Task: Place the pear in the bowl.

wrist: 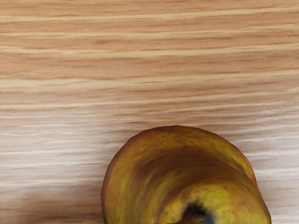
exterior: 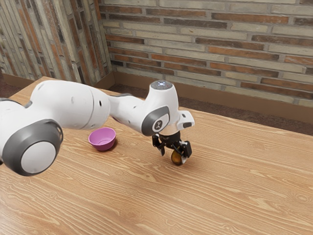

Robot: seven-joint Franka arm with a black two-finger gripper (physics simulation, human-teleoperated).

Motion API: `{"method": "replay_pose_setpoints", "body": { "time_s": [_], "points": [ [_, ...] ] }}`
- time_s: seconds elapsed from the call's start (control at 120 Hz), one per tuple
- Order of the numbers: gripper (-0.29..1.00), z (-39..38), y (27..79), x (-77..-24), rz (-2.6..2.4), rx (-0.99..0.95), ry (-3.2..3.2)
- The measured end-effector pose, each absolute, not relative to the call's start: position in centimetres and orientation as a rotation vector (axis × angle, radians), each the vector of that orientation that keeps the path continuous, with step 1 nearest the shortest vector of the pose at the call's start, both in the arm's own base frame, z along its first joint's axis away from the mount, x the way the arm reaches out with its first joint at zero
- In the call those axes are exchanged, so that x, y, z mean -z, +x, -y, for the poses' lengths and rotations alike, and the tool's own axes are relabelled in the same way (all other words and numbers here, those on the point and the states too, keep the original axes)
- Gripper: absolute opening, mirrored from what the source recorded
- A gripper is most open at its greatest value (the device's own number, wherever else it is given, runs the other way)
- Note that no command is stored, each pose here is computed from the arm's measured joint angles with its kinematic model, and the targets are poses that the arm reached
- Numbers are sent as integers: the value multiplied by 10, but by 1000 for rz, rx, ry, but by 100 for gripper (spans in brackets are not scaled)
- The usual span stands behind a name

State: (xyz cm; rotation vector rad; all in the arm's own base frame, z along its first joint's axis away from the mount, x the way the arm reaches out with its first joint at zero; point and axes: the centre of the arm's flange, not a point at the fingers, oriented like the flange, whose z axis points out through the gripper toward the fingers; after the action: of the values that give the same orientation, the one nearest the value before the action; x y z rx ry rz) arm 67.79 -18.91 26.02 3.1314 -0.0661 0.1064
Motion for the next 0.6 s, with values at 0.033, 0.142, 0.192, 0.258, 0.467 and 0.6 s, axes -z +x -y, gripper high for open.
{"method": "replay_pose_setpoints", "body": {
  "time_s": [0.033,0.142,0.192,0.258,0.467,0.6],
  "points": [
    [70,189,678,-260,71,-107,3132],
    [70,192,681,-263,84,-123,3128],
    [70,194,682,-264,89,-129,3124],
    [70,195,682,-263,92,-126,3122],
    [70,195,683,-254,96,-124,3121],
    [70,196,684,-252,101,-138,3117]
  ]
}}
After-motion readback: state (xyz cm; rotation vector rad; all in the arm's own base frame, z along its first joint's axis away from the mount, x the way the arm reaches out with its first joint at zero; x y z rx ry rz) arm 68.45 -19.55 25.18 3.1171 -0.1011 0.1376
